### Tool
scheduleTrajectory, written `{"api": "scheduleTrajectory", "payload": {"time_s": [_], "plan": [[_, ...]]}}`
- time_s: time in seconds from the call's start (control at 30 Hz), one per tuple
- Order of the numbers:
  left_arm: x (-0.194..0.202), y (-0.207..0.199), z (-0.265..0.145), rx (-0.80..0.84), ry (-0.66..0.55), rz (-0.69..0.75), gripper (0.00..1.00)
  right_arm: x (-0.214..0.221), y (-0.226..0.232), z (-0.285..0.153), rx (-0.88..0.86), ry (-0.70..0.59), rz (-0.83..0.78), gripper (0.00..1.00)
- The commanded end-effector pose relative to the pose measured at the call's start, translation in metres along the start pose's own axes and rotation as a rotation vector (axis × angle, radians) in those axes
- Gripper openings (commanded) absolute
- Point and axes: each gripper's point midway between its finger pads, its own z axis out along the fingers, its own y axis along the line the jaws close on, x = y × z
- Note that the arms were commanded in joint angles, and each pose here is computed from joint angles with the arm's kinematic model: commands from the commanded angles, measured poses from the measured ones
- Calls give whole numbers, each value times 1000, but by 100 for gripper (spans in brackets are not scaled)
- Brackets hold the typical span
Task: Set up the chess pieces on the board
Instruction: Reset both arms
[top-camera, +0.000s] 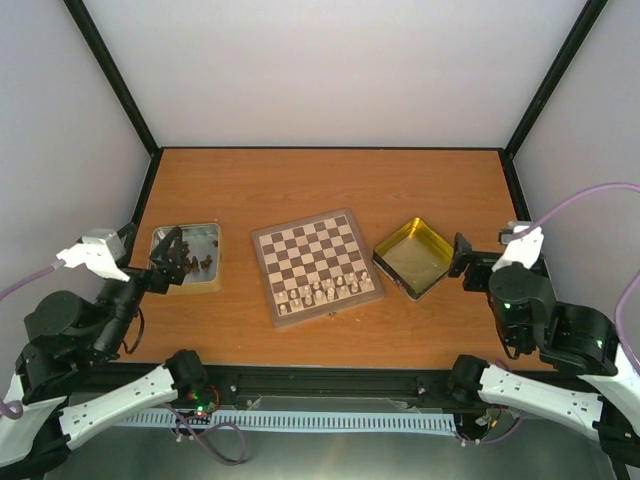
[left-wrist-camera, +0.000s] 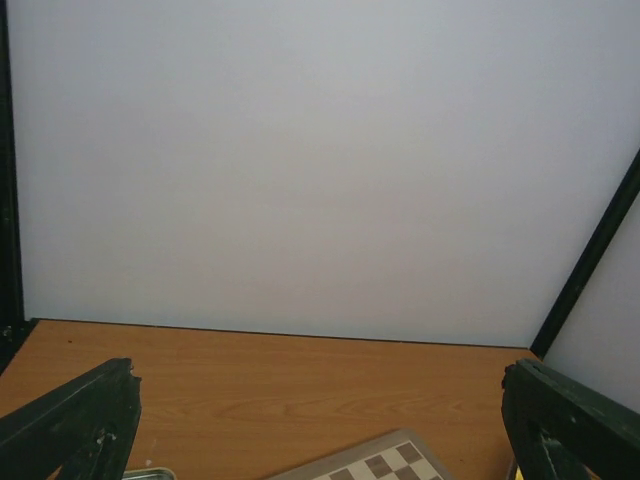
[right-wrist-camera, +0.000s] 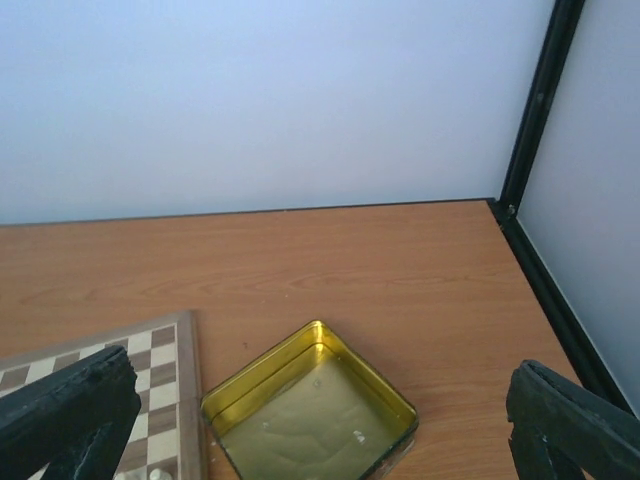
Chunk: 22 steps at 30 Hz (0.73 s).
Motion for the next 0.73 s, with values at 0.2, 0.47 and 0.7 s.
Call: {"api": "scheduleTrajectory", "payload": {"time_s": [0.2, 0.47, 0.7], "plan": [[-11, 14, -8, -42, -51, 65, 100, -3, -35, -11, 77, -81, 67, 100], [-7, 15, -4, -64, -63, 59, 100, -1, -36, -11, 65, -80, 74, 100], [-5, 13, -3, -58, -63, 59, 100, 4, -26, -7, 46, -56, 42, 100]]}}
